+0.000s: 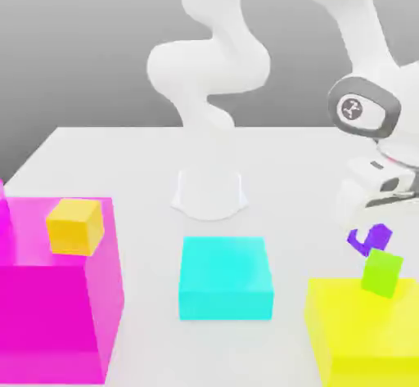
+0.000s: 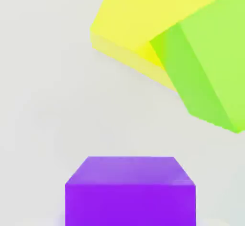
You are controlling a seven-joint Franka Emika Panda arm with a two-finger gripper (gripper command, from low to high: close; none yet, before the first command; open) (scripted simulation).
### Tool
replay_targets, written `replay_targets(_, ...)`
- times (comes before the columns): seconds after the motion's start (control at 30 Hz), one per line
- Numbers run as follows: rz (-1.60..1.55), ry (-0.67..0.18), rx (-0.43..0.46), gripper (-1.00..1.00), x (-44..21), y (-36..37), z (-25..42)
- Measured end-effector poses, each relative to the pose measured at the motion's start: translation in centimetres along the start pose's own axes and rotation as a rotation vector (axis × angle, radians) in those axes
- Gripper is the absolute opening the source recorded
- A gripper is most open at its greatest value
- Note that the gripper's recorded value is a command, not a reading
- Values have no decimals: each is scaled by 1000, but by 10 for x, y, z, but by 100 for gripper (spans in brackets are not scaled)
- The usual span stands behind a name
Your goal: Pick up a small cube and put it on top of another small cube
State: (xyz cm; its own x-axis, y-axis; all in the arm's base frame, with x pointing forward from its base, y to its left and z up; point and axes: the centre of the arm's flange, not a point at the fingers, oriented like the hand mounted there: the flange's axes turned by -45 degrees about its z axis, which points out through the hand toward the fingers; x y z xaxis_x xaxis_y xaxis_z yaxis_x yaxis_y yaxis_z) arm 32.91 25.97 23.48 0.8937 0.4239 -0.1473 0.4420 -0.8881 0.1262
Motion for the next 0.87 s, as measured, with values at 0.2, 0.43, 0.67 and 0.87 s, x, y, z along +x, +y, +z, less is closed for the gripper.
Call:
replay_targets(0.2,347,-33,46,-100,20,169,-58)
replay_targets(0.43,819,-3,143,-100,-31,343,-120)
replay_targets(0.67,1251,47,208,-100,-101,452,-125)
replay_targets(0.87,1262,49,209,100,-99,450,-97)
